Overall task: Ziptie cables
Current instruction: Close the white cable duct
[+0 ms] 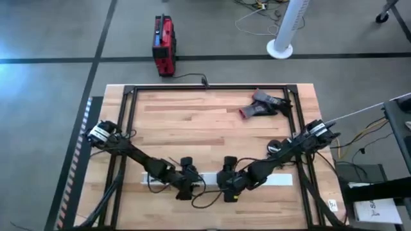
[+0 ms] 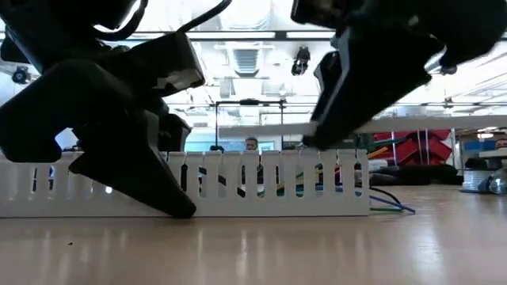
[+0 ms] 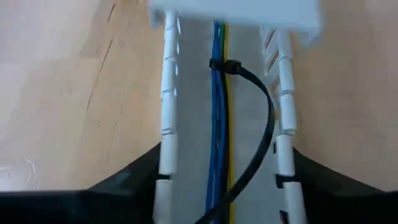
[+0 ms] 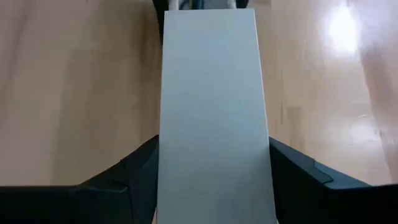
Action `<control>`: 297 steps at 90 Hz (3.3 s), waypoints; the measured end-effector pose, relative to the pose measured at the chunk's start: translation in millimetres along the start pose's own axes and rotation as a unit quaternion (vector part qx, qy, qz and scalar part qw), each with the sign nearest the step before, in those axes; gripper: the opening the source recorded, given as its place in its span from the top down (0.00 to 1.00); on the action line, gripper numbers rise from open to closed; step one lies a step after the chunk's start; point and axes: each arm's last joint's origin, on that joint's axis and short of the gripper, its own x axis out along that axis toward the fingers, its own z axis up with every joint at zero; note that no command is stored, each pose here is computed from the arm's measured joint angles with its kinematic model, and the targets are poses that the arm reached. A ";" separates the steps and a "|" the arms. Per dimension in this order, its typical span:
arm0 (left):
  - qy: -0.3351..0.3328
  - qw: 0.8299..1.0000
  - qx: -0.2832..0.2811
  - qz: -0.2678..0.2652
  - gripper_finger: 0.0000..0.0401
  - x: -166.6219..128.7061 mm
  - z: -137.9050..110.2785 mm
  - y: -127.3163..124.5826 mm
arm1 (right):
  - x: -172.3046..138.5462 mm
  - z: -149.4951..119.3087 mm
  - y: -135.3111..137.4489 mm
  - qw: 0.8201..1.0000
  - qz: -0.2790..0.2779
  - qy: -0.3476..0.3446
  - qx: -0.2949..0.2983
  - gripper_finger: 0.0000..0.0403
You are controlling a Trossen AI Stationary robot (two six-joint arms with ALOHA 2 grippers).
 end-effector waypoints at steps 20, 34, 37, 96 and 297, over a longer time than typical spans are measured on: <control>-0.002 1.000 -0.002 -0.001 0.45 0.0 -0.6 -0.2 | 3.0 -1.3 1.0 1.000 -0.001 0.002 -0.001 0.46; -0.004 1.000 -0.003 -0.002 0.44 0.1 -0.9 -0.3 | 11.9 -5.2 2.5 1.000 -0.004 0.013 -0.005 0.46; -0.003 1.000 -0.002 -0.002 0.45 0.0 -1.0 -0.6 | 12.6 -5.6 2.6 1.000 -0.005 0.014 -0.005 0.46; -0.013 0.999 0.053 0.000 0.47 -2.4 -3.1 -7.7 | 17.7 0.7 -23.7 0.996 0.064 0.066 0.016 0.46; -0.039 0.999 0.008 0.019 0.45 -0.9 -12.4 -3.3 | 31.9 33.6 -34.1 0.996 0.080 0.036 0.034 0.46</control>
